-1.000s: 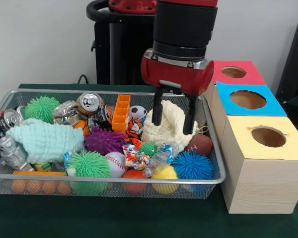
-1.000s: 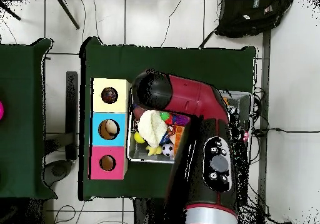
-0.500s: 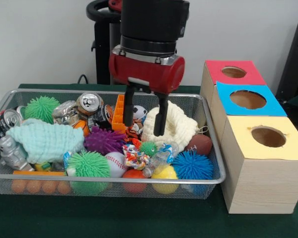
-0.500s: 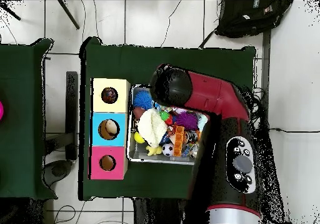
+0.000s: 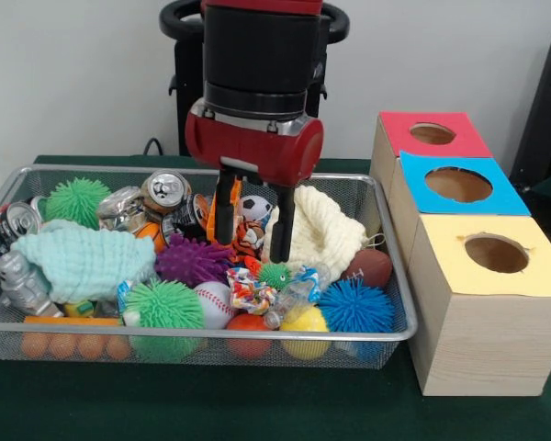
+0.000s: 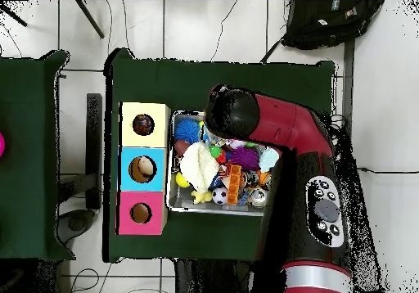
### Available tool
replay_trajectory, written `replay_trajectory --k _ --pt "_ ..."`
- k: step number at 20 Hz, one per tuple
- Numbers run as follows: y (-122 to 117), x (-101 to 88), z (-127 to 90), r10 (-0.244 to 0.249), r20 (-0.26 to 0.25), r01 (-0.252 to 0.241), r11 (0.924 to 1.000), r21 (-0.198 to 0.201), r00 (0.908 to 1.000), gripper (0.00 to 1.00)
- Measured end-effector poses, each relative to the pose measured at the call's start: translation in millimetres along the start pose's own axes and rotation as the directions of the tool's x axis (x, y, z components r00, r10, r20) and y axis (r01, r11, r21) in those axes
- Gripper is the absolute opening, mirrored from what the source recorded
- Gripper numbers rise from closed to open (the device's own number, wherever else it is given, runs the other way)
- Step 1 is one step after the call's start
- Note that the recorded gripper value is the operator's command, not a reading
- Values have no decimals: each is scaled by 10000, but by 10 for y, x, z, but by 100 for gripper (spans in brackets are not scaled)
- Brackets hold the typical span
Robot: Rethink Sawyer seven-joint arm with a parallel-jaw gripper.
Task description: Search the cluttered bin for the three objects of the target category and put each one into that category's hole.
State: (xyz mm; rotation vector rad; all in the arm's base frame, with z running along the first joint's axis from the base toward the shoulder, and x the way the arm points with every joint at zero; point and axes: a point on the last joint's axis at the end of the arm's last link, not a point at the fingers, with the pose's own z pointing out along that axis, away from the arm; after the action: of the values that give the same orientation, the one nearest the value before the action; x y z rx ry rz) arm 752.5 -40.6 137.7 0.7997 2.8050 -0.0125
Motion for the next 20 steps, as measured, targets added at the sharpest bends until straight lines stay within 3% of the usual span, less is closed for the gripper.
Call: replay_trajectory --k 20 --pt "15 166 267 -110 -434 113 9999 67 9990 100"
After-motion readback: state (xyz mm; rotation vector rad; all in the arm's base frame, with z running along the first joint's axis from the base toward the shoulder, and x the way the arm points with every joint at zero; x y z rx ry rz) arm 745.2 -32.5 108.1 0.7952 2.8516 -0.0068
